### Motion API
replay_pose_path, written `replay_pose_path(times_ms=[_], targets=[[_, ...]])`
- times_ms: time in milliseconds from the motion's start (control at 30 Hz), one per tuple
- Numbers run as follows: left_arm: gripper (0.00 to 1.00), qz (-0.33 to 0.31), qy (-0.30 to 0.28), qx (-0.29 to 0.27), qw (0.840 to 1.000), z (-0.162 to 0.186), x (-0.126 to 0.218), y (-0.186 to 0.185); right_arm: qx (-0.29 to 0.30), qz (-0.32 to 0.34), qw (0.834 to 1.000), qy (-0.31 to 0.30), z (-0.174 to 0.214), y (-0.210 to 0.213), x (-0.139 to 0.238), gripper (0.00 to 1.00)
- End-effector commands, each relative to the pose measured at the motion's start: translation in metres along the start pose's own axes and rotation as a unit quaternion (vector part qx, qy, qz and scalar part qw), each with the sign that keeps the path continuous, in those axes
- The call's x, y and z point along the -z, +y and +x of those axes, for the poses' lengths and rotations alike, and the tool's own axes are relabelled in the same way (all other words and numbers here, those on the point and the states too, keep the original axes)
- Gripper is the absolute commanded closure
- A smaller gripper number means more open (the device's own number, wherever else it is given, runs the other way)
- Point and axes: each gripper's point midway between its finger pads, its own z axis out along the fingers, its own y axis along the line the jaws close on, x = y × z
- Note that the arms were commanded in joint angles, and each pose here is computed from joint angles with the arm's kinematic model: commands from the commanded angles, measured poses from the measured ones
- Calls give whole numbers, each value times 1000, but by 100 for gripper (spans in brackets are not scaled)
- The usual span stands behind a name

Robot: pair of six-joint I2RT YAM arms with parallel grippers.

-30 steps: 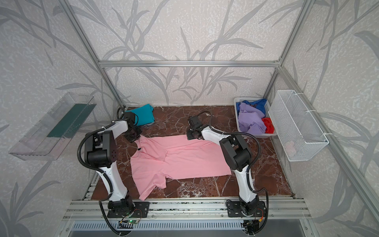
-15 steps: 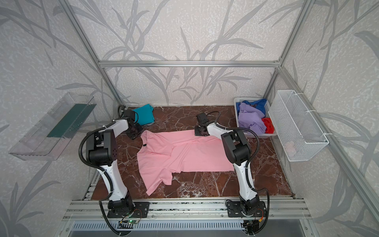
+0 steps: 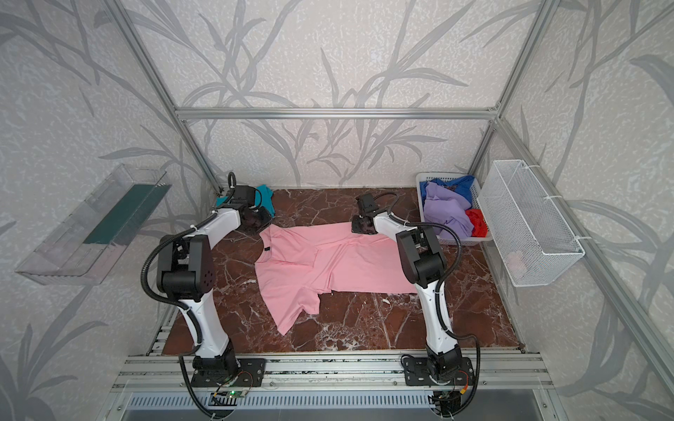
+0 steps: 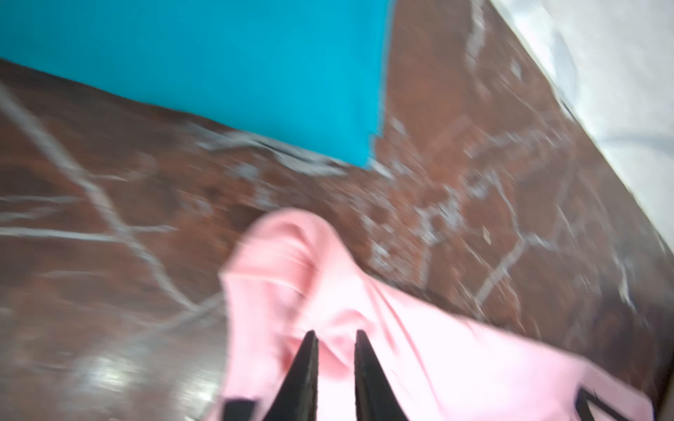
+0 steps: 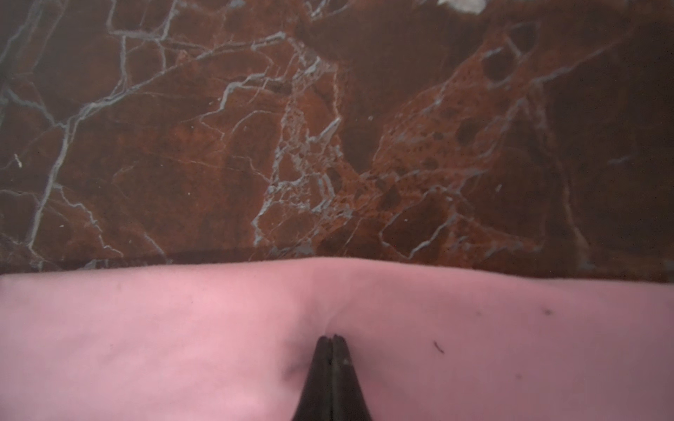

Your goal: Fold and stack the t-shirts

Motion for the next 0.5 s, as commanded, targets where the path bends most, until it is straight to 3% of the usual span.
replay_pose_path(times_ms=[0, 467], targets=[[82, -17, 16, 8, 1000, 11, -11, 16, 5, 5, 1000, 27, 17, -3, 5, 97], [79, -61, 30, 28, 997, 29, -44, 42, 12, 11, 1000, 25, 17, -4, 7, 97]])
